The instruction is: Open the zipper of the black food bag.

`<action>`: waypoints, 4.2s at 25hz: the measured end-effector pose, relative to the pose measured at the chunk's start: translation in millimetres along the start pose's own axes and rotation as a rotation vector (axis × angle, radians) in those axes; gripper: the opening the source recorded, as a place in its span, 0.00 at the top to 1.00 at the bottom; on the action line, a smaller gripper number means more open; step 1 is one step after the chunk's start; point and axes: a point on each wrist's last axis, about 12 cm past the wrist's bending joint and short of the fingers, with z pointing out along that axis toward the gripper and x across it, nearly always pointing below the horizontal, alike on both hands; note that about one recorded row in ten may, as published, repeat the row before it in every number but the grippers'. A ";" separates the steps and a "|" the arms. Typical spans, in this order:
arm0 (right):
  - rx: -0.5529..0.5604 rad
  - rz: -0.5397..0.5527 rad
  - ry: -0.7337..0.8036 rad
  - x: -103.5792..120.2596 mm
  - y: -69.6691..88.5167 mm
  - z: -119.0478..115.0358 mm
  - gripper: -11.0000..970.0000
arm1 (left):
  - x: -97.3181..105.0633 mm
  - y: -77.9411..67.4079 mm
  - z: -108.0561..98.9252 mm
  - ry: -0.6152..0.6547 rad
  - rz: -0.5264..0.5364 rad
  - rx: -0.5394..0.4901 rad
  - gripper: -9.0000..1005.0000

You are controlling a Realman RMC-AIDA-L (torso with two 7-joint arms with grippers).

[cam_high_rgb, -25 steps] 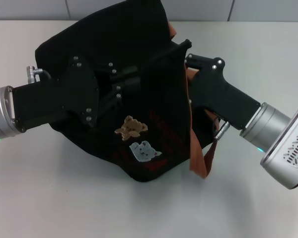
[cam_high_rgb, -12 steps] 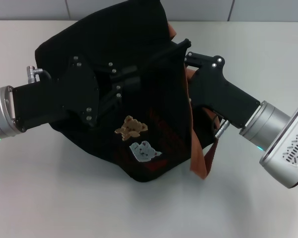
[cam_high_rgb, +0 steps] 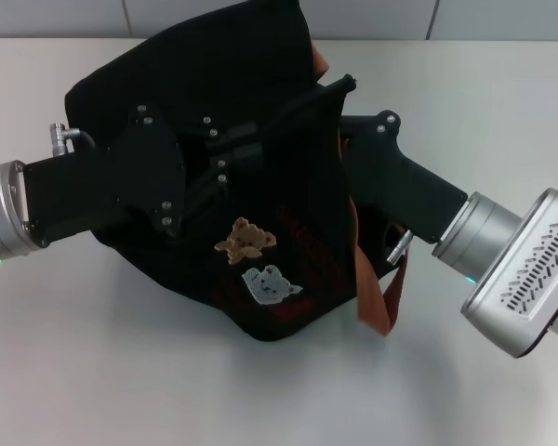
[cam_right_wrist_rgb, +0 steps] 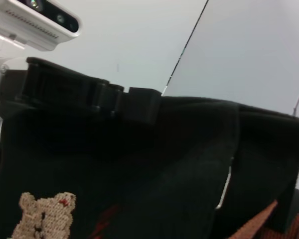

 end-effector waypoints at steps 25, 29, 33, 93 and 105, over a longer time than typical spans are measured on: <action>0.018 -0.015 0.080 11.0 2.0 -13.1 0.96 | 0.3 -0.8 -13.1 -0.012 0.019 -0.073 0.90; 0.019 -0.018 0.108 14.6 1.5 -15.4 0.95 | 1.2 -1.4 -18.3 -0.021 0.022 -0.102 0.90; 0.024 -0.016 0.137 18.6 2.2 -20.2 0.94 | 1.2 -1.7 -22.6 -0.024 0.023 -0.125 0.89; 0.567 0.558 -0.093 12.1 -62.3 -128.0 0.28 | 81.8 -30.8 -5.0 -0.008 -0.170 -0.803 0.64; -0.277 0.631 -0.092 -30.8 -57.9 -152.1 0.23 | 24.8 -46.4 -87.7 0.073 -0.273 -0.242 0.26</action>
